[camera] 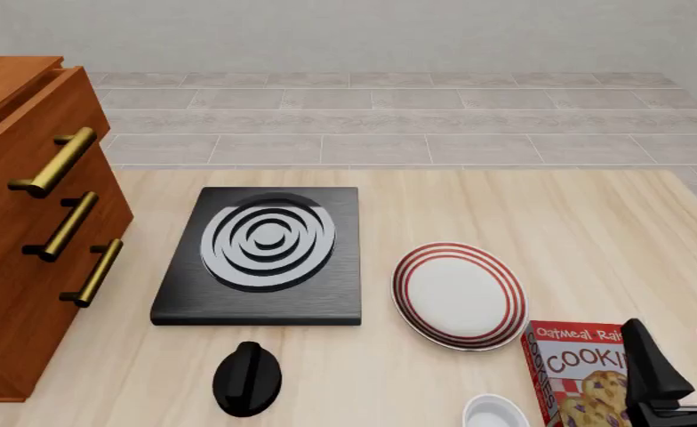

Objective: Pick the akita bowl in the top layer of the wooden cabinet and place it on the plate.

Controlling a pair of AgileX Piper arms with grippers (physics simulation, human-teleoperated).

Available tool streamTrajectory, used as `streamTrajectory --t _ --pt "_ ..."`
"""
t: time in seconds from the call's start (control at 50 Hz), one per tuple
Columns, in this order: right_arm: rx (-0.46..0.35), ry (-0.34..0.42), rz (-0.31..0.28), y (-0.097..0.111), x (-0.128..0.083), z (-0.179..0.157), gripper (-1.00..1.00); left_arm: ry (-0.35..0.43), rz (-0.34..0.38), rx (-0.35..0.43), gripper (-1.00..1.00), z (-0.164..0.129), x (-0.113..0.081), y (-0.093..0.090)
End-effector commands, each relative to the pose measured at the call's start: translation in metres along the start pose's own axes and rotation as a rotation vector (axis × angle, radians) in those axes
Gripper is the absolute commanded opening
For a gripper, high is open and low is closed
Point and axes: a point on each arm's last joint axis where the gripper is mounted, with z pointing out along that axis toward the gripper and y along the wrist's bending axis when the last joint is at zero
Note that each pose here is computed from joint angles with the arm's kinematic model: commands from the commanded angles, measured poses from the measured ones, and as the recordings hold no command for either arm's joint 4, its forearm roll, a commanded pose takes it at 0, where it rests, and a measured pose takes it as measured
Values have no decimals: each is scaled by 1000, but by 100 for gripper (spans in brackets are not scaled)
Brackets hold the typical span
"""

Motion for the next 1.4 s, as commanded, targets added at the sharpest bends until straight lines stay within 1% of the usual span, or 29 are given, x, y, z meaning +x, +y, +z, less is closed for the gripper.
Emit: streamTrajectory --t 0.02,0.12,0.34,0.54,0.96,1.4 --pt "-1 2 -4 0 0 1 100 23 -4 -27 100 15 7 4" --pt "-1 3 -4 0 0 1 100 34 -11 -36 100 20 10 5" --pt "-1 5 -6 0 0 3 100 48 -1 -52 100 29 16 7" --pt "-2 6 -4 0 0 2 100 62 -1 -50 100 35 22 6" --pt "-1 7 -7 0 0 2 100 89 -29 -61 100 49 34 7" --pt "1 7 -5 0 0 2 100 113 -35 -85 100 63 46 11"
